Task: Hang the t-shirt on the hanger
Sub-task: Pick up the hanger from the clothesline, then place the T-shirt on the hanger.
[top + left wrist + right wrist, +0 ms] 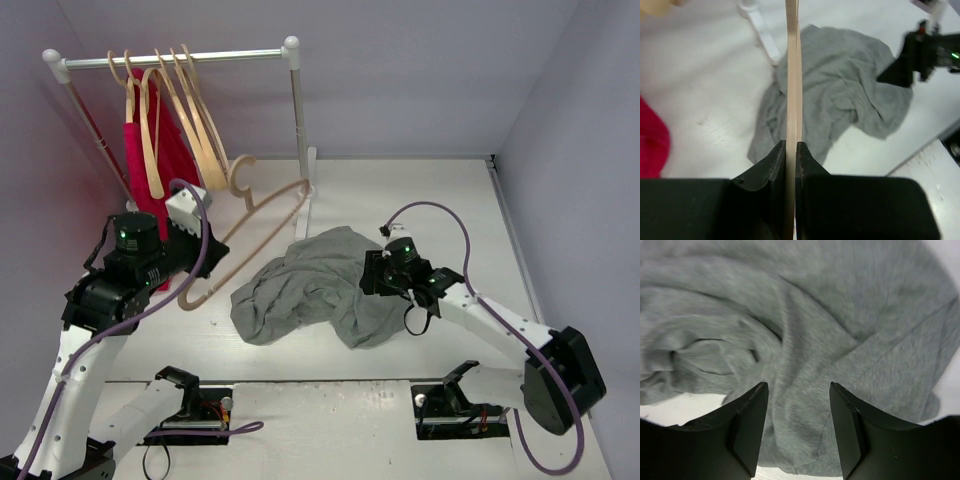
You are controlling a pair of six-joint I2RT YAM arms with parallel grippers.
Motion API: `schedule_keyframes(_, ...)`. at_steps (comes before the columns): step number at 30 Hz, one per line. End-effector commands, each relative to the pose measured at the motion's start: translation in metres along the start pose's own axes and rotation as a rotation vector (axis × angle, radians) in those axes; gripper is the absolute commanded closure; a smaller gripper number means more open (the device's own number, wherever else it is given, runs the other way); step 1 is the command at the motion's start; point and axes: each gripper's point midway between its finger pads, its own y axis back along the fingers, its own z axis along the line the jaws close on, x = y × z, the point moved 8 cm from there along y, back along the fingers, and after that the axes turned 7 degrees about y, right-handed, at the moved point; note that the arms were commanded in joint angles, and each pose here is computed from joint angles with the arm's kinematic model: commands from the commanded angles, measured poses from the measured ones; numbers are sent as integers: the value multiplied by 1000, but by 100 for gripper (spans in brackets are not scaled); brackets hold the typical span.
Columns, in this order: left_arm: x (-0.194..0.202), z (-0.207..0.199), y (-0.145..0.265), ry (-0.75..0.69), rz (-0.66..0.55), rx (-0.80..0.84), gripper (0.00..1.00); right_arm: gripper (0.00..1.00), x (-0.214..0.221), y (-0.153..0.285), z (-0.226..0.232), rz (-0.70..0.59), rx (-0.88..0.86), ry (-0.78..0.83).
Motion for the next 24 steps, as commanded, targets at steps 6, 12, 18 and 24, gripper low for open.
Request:
schedule_keyframes(6, 33, -14, -7, -94, 41, 253, 100, 54, 11, -53, -14, 61, 155, -142)
schedule_keyframes(12, 41, -13, -11, -98, 61, 260, 100, 54, -38, -85, -48, 33, 252, -101)
schedule_keyframes(18, 45, -13, -16, -95, 67, 267, 100, 49, -111, -97, -72, -74, 286, -35)
schedule_keyframes(24, 39, -10, -14, -98, 27, 211, 100, 46, -131, -55, -23, -196, 220, 13)
